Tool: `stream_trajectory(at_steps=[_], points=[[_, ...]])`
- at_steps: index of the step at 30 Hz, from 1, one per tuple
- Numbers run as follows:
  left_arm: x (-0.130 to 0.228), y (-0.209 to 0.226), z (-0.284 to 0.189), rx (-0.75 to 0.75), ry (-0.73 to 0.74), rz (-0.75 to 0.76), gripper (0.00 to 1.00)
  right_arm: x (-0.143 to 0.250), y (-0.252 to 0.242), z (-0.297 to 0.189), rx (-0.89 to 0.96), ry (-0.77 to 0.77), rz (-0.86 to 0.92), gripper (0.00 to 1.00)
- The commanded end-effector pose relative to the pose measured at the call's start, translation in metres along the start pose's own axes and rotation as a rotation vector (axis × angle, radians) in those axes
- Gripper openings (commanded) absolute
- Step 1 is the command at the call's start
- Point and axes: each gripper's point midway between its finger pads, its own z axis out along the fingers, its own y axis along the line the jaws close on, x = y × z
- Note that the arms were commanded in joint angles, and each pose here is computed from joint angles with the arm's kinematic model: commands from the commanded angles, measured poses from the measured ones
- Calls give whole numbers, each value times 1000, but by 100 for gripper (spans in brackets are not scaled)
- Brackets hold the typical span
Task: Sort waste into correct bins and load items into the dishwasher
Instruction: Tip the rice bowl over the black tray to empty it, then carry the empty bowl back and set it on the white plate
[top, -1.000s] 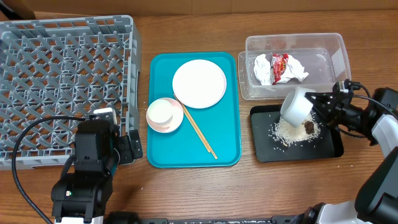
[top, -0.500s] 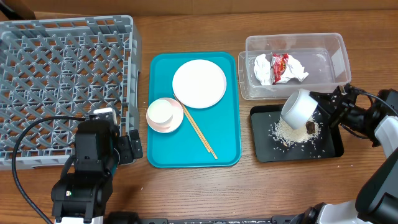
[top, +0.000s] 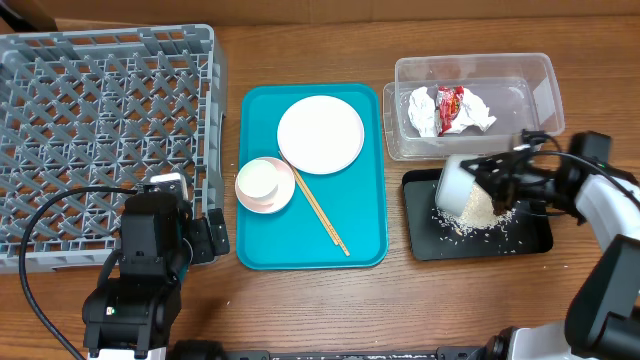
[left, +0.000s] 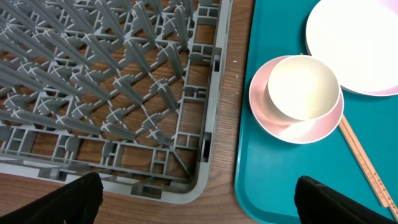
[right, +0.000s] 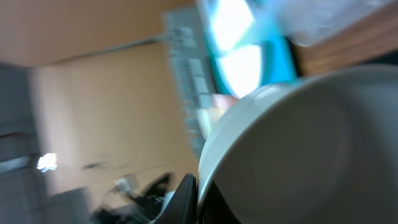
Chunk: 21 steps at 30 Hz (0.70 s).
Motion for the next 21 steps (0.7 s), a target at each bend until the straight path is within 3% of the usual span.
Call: stream_trajectory(at_steps=[1, 7, 14, 21], points=[[-9, 1, -7, -6, -31, -11, 100, -2, 1, 10, 304, 9, -262, 4], [-9, 1, -7, -6, -31, -11, 100, 6, 39, 29, 528, 87, -479, 4], [-9, 1, -7, -6, -31, -11, 100, 32, 67, 90, 638, 159, -782, 4], [-9, 1, -7, -5, -31, -11, 100, 33, 88, 161, 785, 16, -1157, 4]])
